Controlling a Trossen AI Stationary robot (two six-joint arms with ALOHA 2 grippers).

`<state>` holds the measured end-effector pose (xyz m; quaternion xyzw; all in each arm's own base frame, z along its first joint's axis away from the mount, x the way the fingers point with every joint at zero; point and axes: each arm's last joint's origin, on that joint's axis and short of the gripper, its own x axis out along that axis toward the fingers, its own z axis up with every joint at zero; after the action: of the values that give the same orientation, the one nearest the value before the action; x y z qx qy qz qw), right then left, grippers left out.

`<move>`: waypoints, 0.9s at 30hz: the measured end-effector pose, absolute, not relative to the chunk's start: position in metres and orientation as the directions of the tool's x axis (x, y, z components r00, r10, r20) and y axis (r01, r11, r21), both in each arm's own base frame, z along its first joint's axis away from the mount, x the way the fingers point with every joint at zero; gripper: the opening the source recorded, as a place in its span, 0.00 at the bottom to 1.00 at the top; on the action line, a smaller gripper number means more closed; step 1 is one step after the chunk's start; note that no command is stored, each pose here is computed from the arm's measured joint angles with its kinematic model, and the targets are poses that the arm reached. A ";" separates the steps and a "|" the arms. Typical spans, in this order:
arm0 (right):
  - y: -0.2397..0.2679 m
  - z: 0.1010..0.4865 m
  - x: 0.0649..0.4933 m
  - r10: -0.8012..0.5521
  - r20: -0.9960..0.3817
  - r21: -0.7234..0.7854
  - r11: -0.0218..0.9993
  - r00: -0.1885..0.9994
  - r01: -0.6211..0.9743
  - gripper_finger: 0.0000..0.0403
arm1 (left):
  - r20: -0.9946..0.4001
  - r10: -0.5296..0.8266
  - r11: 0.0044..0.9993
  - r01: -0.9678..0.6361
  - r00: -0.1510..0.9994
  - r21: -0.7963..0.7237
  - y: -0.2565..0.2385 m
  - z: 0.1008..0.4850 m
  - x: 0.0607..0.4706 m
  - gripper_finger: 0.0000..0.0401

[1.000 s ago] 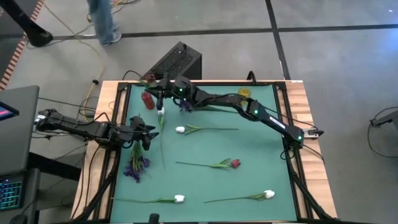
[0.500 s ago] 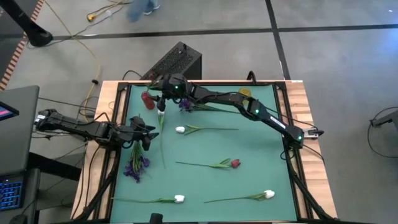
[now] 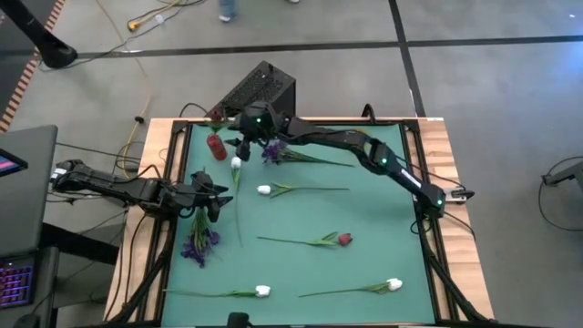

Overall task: Sort flowers into vase by color
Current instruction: Put the red tulip into the red vase

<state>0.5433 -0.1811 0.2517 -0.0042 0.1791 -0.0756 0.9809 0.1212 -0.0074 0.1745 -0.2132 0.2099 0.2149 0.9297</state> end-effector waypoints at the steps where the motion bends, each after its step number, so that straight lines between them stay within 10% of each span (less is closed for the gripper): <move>1: -0.180 0.255 0.539 -0.147 -0.392 -0.043 0.989 0.908 0.141 0.65 | -0.482 0.311 0.818 -0.489 0.819 -0.303 -0.007 0.174 0.121 0.47; 14: -0.176 0.302 0.447 -0.048 -0.845 -0.019 0.998 0.533 0.061 0.65 | -0.481 0.312 0.827 -0.483 0.819 -0.286 -0.007 0.174 0.121 0.47; 27: -0.150 0.314 0.360 0.015 -0.925 0.079 0.985 0.379 0.155 0.65 | -0.483 0.198 0.835 -0.405 0.853 -0.374 -0.011 0.176 0.124 0.47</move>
<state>0.3600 -0.1499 0.3136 0.0765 0.5554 -0.0425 0.8269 0.1242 -0.0111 0.1759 -0.2380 0.2177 0.1615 0.9327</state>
